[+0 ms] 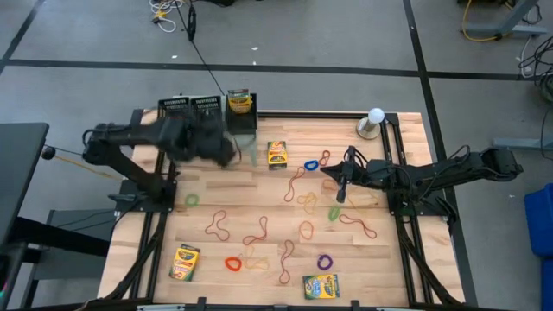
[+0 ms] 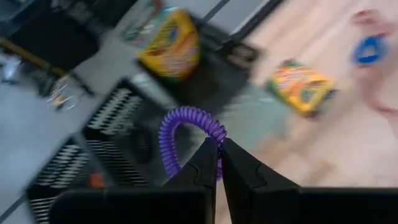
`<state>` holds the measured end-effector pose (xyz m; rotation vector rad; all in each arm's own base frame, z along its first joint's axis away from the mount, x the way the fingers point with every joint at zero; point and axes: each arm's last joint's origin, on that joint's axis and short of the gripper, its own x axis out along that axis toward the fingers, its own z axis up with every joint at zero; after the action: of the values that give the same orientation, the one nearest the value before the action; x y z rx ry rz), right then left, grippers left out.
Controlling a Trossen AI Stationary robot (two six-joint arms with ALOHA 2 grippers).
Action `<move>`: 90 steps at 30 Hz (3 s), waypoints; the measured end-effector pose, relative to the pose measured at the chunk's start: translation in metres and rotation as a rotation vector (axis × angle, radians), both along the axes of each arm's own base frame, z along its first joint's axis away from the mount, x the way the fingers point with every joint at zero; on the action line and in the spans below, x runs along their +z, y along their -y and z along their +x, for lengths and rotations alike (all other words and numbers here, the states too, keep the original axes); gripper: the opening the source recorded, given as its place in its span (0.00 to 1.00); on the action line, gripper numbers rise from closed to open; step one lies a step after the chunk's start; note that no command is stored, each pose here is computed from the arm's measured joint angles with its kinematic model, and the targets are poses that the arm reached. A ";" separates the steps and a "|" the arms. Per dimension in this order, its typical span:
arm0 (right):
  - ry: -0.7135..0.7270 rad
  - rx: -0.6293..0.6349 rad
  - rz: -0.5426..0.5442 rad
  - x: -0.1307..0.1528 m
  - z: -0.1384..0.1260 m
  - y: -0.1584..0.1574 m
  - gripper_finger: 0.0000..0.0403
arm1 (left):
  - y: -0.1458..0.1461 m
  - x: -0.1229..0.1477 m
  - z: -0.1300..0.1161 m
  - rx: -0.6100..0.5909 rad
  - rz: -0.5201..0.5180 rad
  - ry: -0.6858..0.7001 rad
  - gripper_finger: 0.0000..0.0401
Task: Pick & Place Office Desk Supplies
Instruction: Put the violet spring keychain into the middle black bin on the shelf, then put the yellow rubber band into the left black bin on the shelf
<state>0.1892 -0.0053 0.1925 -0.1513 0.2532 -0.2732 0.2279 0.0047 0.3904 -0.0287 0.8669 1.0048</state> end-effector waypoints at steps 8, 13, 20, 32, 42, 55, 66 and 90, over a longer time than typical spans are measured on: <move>0.015 -0.001 -0.006 0.002 0.000 0.000 0.03 | -0.084 0.007 -0.023 0.040 -0.083 -0.075 0.04; 0.021 -0.002 -0.006 0.002 0.000 0.000 0.03 | -0.120 -0.013 -0.032 0.004 -0.197 -0.086 0.04; 0.021 -0.004 -0.007 0.002 0.000 0.000 0.03 | -0.140 -0.047 -0.038 0.007 -0.249 -0.186 0.09; 0.022 -0.034 -0.009 0.002 0.000 0.001 0.03 | -0.131 -0.043 -0.043 -0.076 -0.238 -0.227 0.30; 0.030 -0.099 0.015 0.002 0.000 0.003 0.03 | -0.064 -0.047 -0.026 -0.301 -0.098 0.117 0.14; -0.025 -0.141 0.168 0.006 0.003 0.003 0.03 | 0.017 -0.163 -0.004 -0.755 0.084 0.657 0.05; -0.342 -0.282 0.444 0.011 0.004 0.001 0.04 | 0.015 -0.227 -0.032 -0.718 0.135 0.876 0.05; -0.843 -0.120 0.369 -0.036 0.104 -0.010 0.46 | 0.014 -0.234 -0.032 -0.705 0.130 0.831 0.05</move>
<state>0.2929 0.0047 0.1569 0.1254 1.1440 -0.2652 0.1955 -0.0098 0.1562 -0.0242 0.0159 0.3081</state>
